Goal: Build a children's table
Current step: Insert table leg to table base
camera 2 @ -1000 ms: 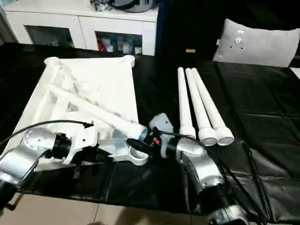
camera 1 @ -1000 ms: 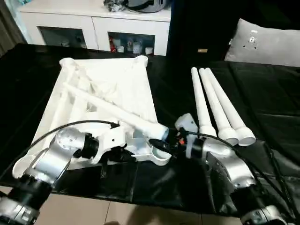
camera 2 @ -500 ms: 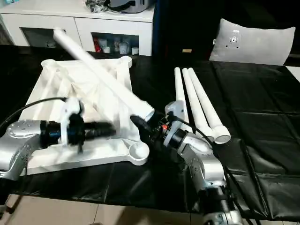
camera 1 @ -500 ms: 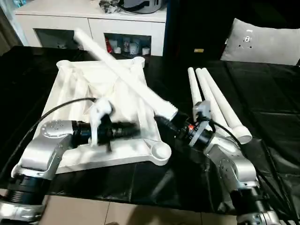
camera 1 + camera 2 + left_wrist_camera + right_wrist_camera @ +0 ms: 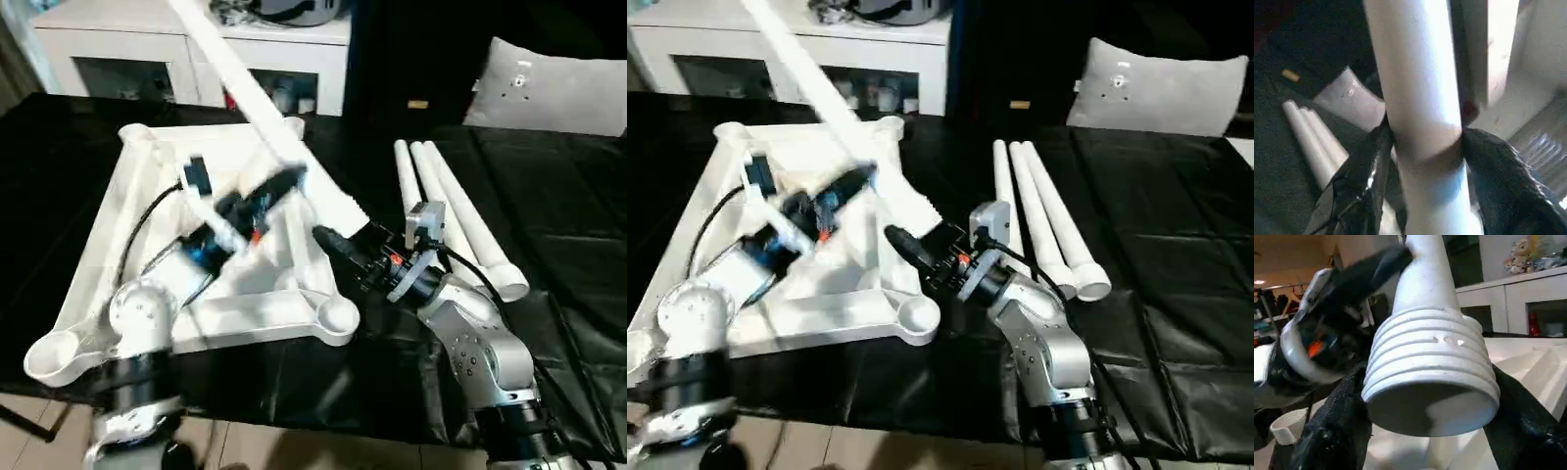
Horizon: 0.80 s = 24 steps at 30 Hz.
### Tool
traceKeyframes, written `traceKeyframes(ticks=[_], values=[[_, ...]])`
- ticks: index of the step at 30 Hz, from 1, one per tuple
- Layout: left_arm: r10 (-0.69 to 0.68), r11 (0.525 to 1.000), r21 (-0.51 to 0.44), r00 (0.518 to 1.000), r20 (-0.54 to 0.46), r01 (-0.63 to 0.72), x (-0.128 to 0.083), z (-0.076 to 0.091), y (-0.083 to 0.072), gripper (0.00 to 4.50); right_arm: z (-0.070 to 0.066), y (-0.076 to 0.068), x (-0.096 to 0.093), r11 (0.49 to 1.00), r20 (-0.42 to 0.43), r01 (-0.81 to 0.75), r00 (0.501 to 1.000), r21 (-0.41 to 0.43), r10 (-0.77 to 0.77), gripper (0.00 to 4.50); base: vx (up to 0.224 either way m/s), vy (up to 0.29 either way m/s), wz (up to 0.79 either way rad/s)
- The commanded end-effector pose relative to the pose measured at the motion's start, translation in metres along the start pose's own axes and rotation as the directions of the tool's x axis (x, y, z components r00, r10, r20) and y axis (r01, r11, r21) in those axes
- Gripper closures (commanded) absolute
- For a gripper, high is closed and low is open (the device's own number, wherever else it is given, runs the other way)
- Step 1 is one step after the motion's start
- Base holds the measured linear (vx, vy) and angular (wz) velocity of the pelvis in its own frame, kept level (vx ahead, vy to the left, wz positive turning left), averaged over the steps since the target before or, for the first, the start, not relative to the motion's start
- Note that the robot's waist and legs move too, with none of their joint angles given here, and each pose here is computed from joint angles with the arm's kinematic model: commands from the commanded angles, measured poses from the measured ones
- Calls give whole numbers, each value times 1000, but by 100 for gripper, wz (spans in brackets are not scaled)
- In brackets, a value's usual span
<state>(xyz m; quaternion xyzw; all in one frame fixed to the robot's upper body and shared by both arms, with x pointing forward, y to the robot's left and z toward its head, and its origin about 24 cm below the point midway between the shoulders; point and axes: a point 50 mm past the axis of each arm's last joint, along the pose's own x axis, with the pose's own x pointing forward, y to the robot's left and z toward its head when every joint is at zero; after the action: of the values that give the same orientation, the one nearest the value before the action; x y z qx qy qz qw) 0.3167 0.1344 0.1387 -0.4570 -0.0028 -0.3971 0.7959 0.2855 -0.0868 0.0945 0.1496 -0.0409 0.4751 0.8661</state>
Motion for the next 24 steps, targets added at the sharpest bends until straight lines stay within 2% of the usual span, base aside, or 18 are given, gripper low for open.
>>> traceKeyframes(ticks=[1, 3, 7, 9, 14, 24], values=[[-65, 997, -27, 997, 38, 66, 7, 9, -11, 192, -7, 3, 0, 1000, -46, -14, 999, 12, 14, 174, 0, 0, 0], [-80, 996, -43, 996, 30, 81, 7, 8, -13, 192, -7, 3, -1, 1000, -50, -19, 999, 9, 19, 174, 0, 0, 0], [-64, 998, -14, 998, 22, 64, 8, 7, -14, 192, -9, 4, -3, 1000, -80, -28, 996, -4, 27, 174, 0, 0, 0], [-54, 999, 5, 998, 13, 54, 8, 7, -13, 225, -9, 3, -2, 1000, -78, -23, 997, -5, 22, 175, 0, 0, 0], [-60, 998, -3, 998, 18, 60, 7, 8, -14, 252, -10, 2, -2, 1000, -84, -26, 996, -8, 25, 175, 0, 0, 0], [-63, 997, 40, 998, -17, 63, 5, 9, -14, 257, -11, 0, -2, 1000, -99, -17, 995, -23, 15, 175, 0, 0, 0]])
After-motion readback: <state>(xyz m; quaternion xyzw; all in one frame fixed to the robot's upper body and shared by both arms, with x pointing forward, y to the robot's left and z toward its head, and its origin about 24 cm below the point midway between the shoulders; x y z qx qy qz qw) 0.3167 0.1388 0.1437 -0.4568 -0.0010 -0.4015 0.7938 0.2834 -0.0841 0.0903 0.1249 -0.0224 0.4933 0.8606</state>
